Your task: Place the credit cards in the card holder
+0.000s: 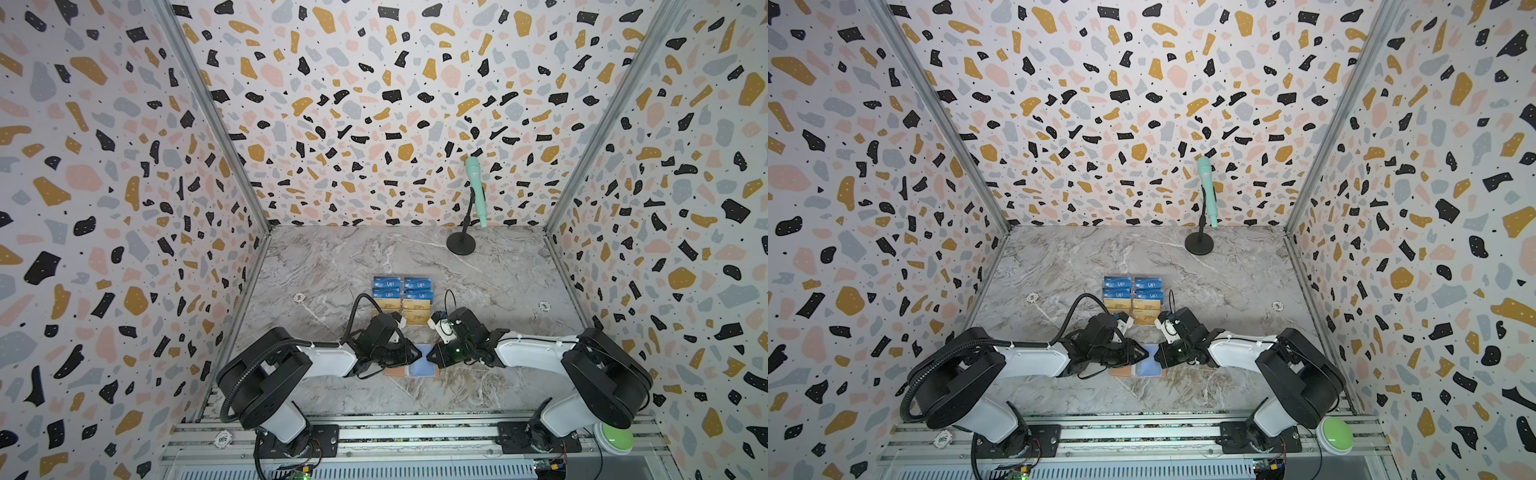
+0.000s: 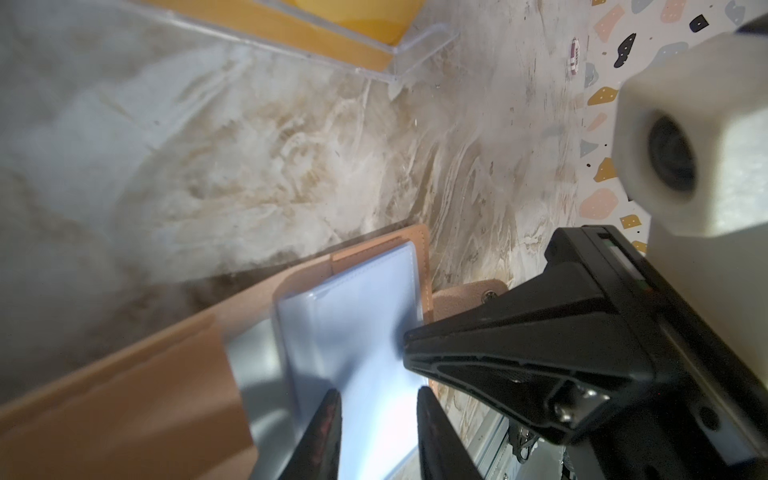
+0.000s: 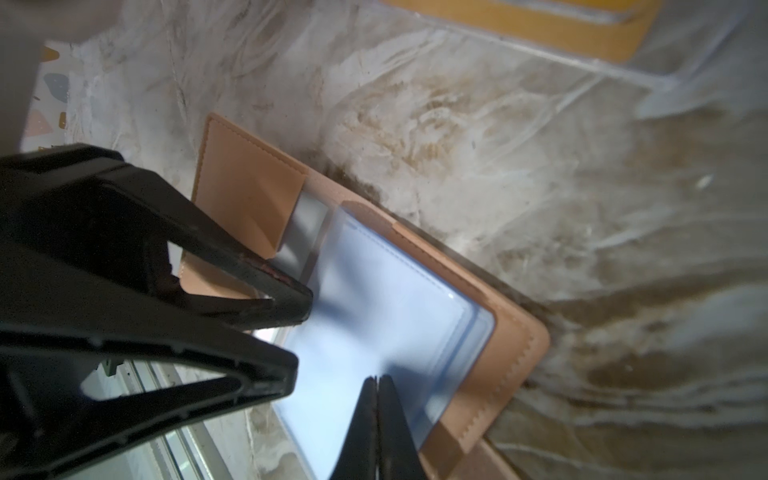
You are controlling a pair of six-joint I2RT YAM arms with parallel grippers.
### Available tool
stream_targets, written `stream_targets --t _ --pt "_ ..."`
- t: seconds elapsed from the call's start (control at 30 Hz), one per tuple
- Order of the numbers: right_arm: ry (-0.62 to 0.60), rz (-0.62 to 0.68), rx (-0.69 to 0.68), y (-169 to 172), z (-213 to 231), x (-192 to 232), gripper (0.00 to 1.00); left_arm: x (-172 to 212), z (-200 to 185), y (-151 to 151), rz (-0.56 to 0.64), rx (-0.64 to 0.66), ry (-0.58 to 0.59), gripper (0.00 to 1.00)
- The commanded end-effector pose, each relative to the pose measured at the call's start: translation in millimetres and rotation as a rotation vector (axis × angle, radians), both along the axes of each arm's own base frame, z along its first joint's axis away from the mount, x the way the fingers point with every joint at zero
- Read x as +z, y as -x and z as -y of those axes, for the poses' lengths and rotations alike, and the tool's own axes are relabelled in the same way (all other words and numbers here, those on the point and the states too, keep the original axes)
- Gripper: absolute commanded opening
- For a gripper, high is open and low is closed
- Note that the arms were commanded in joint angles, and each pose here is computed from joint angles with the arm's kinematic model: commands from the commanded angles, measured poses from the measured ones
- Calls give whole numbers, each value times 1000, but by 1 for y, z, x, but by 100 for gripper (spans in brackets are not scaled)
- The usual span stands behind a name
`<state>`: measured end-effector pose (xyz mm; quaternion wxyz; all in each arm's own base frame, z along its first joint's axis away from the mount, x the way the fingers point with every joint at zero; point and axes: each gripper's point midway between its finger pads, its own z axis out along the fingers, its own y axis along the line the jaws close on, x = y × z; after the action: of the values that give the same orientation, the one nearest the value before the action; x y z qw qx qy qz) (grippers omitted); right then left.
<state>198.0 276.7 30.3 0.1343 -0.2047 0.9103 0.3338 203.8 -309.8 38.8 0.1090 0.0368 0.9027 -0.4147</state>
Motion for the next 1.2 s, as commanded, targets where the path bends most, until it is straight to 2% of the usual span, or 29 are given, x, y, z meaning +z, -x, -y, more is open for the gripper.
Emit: stream_targets --t 0.0,0.6,1.17 --pt "35 -36 -14 6 9 -12 7 4 5 -5 15 -13 15 33" --pt "32 -38 -17 6 9 -12 6 -6 -9 1 -23 47 -5 33" --pt "16 -40 -17 7 7 -11 6 -9 0 8 -95 48 76 33"
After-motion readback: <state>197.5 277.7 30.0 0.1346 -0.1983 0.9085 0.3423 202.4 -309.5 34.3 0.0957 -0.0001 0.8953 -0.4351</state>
